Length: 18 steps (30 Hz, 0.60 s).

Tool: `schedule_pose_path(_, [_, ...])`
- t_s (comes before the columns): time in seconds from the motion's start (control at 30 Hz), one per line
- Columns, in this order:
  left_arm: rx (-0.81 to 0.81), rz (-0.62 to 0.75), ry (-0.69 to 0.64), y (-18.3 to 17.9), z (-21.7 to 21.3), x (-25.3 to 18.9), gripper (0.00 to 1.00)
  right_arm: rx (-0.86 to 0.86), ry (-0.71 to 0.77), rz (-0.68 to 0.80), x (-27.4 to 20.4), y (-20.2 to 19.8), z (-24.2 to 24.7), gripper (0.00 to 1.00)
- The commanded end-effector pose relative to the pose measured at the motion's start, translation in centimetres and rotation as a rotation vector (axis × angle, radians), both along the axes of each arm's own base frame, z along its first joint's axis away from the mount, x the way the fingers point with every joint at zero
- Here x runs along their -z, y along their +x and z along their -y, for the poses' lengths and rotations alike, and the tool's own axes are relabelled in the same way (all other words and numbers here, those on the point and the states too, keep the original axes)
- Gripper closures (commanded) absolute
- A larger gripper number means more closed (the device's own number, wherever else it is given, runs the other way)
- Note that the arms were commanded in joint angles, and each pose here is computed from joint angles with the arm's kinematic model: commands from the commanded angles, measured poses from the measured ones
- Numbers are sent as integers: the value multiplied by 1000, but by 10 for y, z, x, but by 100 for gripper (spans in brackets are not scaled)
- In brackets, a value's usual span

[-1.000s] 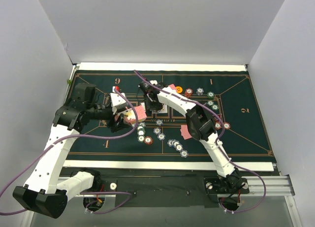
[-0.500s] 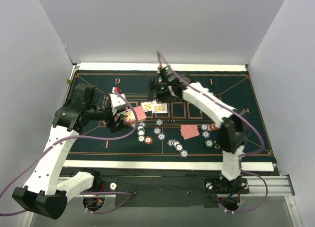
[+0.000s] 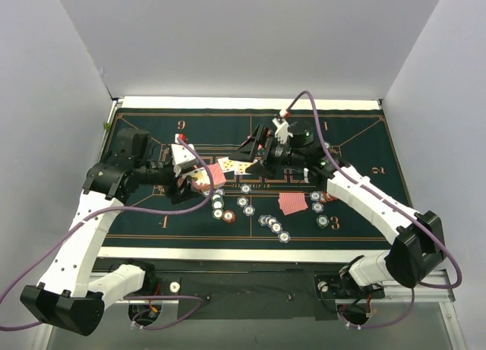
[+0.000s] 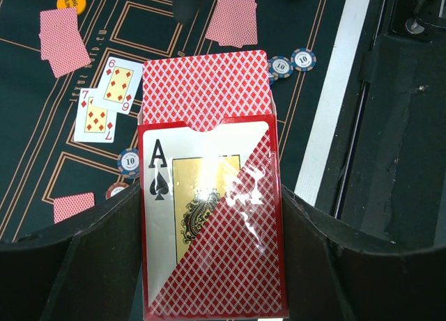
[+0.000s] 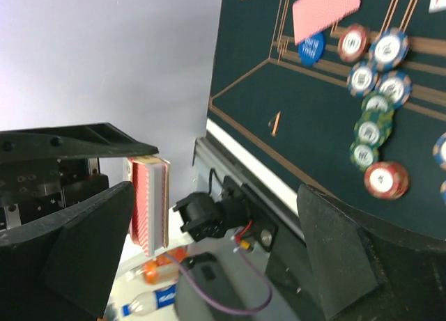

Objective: Distribute texas hold em gaming equipment

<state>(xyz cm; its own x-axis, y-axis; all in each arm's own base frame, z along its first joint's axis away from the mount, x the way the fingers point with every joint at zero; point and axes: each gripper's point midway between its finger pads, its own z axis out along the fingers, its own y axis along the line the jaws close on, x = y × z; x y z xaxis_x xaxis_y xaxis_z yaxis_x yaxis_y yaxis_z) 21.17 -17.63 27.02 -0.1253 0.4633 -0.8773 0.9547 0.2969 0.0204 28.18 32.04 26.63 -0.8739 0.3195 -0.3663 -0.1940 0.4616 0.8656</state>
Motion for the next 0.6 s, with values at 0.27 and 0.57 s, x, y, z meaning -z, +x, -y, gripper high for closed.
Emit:
schedule_pose_path(0.27, [27,44,-22,4,5,-8,58,-178,215,43,-58,-48,-39,3])
schedule_pose_path(0.57, [30,49,-23,3,5,-9,58,-187,179,-40,-22,-57,-59,30])
